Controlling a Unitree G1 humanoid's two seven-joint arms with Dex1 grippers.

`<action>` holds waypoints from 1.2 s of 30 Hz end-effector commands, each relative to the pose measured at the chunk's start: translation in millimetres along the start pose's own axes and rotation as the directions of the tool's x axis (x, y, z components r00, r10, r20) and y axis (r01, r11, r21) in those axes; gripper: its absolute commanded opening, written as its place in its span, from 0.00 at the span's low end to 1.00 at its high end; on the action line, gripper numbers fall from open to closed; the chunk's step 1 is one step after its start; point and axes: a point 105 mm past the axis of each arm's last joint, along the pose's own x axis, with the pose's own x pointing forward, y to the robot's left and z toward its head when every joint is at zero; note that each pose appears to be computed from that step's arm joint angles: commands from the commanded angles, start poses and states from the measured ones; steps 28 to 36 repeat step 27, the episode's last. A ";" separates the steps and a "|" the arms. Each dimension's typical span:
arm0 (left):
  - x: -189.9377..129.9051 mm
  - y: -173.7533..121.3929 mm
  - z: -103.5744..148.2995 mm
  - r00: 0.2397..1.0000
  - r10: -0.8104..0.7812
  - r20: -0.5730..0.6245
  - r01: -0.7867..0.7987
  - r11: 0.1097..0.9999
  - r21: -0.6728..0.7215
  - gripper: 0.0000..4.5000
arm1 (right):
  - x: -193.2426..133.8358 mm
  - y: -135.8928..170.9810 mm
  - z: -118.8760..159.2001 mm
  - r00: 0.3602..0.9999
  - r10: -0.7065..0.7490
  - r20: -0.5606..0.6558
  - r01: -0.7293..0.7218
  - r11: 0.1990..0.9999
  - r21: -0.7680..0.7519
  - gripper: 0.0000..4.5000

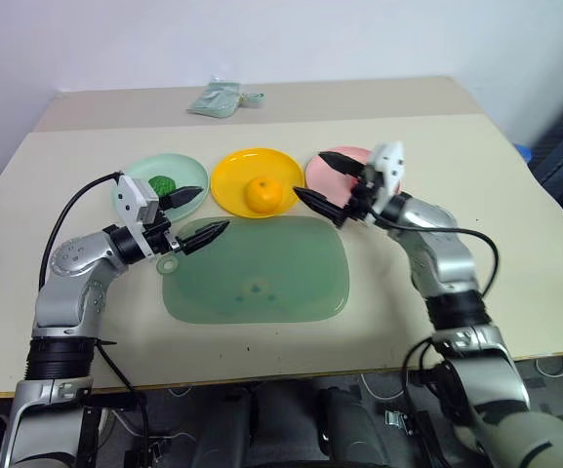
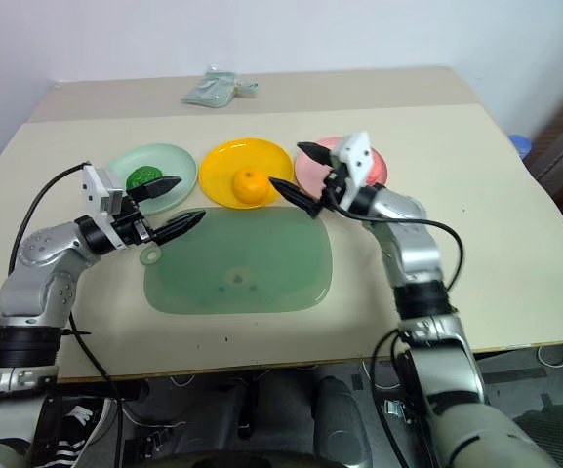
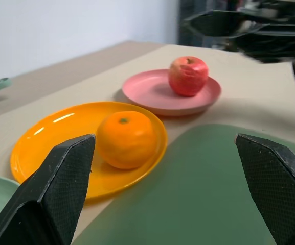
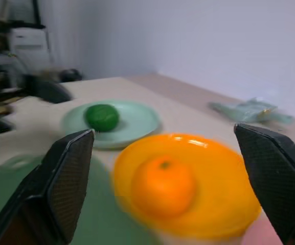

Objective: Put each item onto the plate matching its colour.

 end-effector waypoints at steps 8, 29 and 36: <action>-31.5 13.2 20.5 0.977 -0.186 0.103 0.193 0.979 -0.071 1.00 | -81.8 72.7 33.4 0.956 0.274 -0.104 -0.274 0.962 0.019 0.99; -74.8 -8.8 -25.6 0.938 -0.341 -0.064 0.336 0.939 -0.075 1.00 | -133.3 87.2 10.9 0.952 0.164 -0.259 -0.166 0.986 0.017 0.99; -74.8 -8.8 -25.6 0.938 -0.341 -0.064 0.336 0.939 -0.075 1.00 | -133.3 87.2 10.9 0.952 0.164 -0.259 -0.166 0.986 0.017 0.99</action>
